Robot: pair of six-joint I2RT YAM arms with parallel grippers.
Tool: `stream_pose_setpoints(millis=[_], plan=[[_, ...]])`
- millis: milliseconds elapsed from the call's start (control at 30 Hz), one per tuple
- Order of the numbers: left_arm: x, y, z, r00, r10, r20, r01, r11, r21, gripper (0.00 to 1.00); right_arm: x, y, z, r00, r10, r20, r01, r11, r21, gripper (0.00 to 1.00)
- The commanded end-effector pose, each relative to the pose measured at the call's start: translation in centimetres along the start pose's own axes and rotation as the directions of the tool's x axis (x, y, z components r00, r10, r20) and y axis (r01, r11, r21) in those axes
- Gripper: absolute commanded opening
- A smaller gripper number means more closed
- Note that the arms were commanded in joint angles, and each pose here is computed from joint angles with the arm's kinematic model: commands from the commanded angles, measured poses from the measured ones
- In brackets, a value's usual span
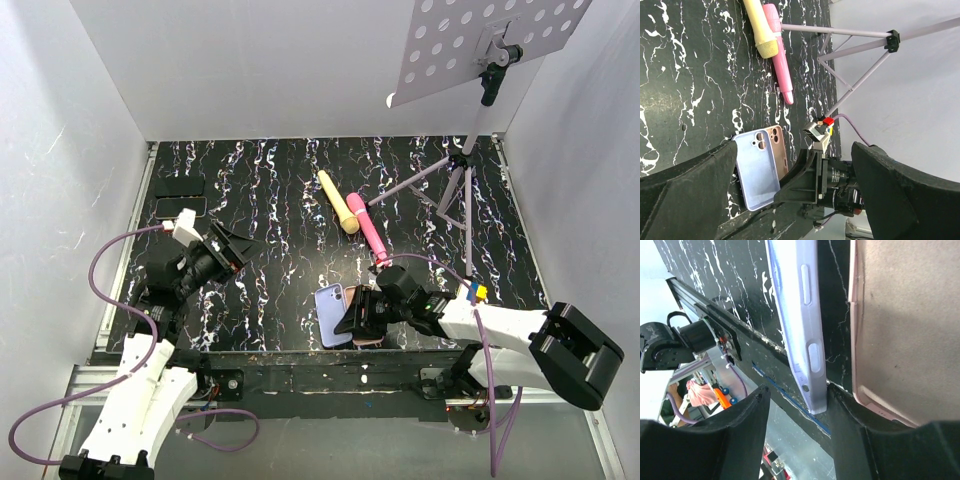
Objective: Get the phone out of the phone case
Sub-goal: Place the phone case at the center of the board.
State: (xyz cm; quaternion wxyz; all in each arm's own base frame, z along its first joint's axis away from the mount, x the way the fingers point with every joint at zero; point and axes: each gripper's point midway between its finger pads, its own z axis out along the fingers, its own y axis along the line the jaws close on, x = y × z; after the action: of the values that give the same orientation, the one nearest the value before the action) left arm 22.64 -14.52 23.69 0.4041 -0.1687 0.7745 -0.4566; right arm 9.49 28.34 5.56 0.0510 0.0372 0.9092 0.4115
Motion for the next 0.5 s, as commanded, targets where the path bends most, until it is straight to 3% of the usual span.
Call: stream_pose_setpoints(millis=[0, 200, 467], plan=[[-0.3, -1.0, -0.2, 0.999, 0.039, -0.007, -0.039, 0.999, 0.021, 0.98, -0.1, 2.6, -0.6, 0.998, -0.058, -0.011, 0.057, 0.995, -0.076, 0.56], [-0.4, -0.9, 0.0, 0.999, 0.041, -0.01, -0.04, 0.999, 0.014, 0.98, -0.3, 2.8, 0.0, 0.995, -0.097, -0.028, 0.096, 0.994, -0.054, 0.6], [-0.5, -1.0, 0.2, 0.998, 0.056, -0.02, -0.055, 0.998, 0.014, 0.98, -1.6, 2.6, -1.4, 0.989, -0.14, 0.048, 0.139, 0.99, 0.022, 0.65]])
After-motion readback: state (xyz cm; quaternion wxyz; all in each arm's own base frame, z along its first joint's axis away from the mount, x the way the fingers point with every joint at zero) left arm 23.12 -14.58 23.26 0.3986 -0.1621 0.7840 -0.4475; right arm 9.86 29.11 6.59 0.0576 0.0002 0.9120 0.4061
